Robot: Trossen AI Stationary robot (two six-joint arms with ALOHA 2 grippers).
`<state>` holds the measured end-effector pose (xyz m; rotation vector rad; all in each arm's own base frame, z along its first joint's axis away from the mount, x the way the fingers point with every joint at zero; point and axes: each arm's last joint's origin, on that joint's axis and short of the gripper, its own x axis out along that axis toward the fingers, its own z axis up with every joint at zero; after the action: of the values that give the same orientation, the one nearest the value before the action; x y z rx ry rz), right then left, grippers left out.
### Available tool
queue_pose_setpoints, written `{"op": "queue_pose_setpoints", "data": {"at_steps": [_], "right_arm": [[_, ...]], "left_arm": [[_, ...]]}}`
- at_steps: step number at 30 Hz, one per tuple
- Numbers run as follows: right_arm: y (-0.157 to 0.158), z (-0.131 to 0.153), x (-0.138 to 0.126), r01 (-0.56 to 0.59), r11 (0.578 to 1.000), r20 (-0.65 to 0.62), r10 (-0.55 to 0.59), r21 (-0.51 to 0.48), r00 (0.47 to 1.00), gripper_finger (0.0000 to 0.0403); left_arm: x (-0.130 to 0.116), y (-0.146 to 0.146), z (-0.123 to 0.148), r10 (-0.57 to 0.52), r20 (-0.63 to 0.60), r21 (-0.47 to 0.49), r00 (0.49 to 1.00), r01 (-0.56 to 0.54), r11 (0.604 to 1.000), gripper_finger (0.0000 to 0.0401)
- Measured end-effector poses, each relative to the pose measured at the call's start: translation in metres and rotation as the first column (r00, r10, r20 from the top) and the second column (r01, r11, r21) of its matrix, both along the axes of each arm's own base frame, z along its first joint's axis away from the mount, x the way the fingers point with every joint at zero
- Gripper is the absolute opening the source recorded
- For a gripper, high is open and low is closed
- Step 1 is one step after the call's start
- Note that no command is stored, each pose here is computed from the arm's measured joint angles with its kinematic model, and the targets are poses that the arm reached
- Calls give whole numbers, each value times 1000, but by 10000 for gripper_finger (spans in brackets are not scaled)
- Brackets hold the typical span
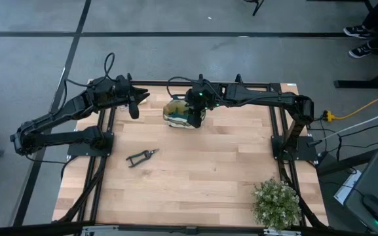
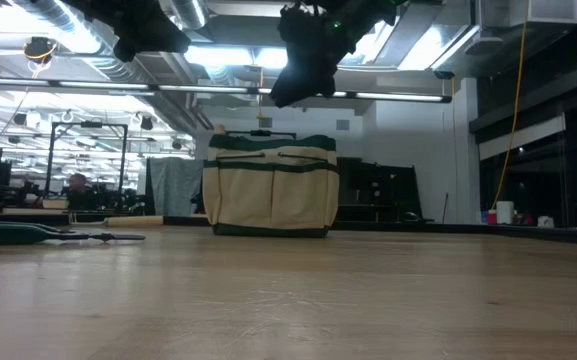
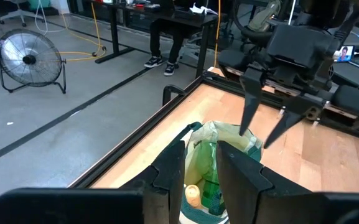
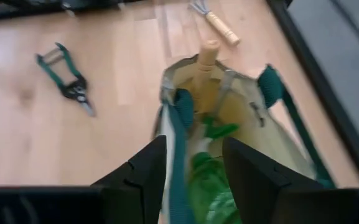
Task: Pick & Place Garden tools in Gardening bag
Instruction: Put the brown hand rake into the gardening bag
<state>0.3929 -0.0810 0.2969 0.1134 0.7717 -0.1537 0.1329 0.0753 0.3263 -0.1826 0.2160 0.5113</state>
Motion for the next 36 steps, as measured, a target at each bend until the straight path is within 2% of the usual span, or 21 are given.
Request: {"op": "queue_pose_setpoints", "data": {"at_steps": [7,18,23,30,36], "right_arm": [[6,0,1,-19,989,20,16,149,1000,160],[33,0,5,-15,972,16,11,234,1000,160],[48,-2,4,-47,971,-19,53,234,998,160],[70,-12,-7,-151,971,-174,184,186,967,160],[87,-11,-8,-225,960,-177,253,164,951,160]], "left_arm": [[0,0,0,0,0,0,1000,0,1000,86],[0,0,0,0,0,0,1000,0,1000,86],[0,0,0,0,0,0,1000,0,1000,86],[0,0,0,0,0,0,1000,0,1000,86],[0,0,0,0,0,0,1000,0,1000,86]]}}
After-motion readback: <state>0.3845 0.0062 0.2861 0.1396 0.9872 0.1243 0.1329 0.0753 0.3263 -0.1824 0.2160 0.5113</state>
